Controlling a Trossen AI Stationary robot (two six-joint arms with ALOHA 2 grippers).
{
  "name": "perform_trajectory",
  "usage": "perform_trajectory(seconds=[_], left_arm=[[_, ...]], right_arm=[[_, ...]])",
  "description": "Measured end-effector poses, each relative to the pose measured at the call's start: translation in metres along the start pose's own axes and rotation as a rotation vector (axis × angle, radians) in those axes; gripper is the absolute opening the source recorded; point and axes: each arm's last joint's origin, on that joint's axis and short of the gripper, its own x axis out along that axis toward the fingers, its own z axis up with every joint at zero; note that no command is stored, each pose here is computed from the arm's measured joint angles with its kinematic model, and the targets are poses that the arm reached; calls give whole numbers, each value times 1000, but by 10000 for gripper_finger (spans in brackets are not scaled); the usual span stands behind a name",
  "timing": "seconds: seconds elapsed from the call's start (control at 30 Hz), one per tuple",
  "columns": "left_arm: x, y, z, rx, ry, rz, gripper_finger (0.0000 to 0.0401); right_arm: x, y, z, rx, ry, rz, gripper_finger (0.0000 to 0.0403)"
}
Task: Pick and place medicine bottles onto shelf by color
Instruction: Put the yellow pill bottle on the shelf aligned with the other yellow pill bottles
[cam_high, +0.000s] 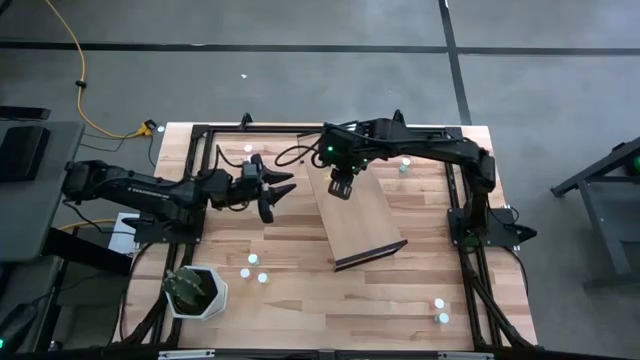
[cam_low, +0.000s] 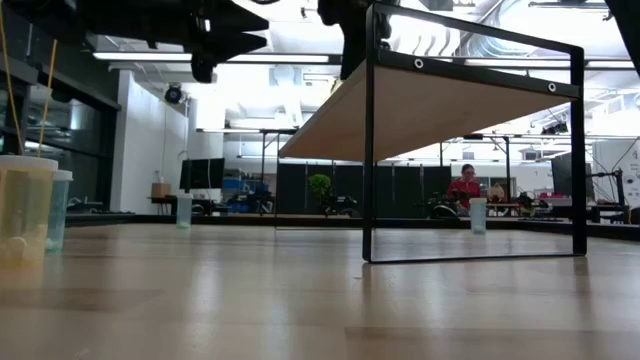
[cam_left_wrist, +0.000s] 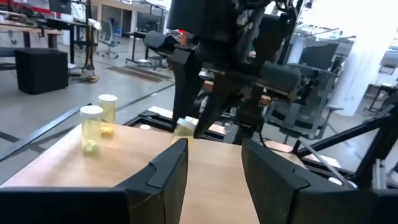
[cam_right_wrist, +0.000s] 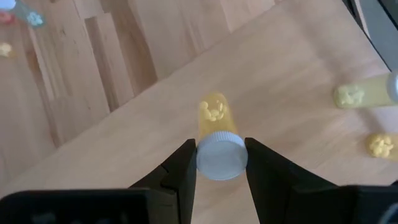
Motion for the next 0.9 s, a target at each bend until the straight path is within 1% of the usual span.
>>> perform_trajectory(seconds=[0.13,0.23,0.3,0.47,0.5,0.7,0.9], left_arm=[[10,1,-7,8,17,55,140],[25,1,-10,19,41,91,122],[38,0,-11,37,59,102,100],[65,-2,-16,88,95,118,16],[69,-3,-16,91,96,120,9],[81,2,-25,105,130,145,2],[85,13,-32,80,150,184,1]], right_arm=[[1,1,1,-26,-9,4,110],[1,1,3,-26,-24,14,110],[1,2,3,-26,-31,31,110],[1,3,4,-26,-38,56,110],[1,3,4,-26,-38,56,110],[1,2,4,-26,-31,56,110],[1,2,4,-26,-31,56,110]])
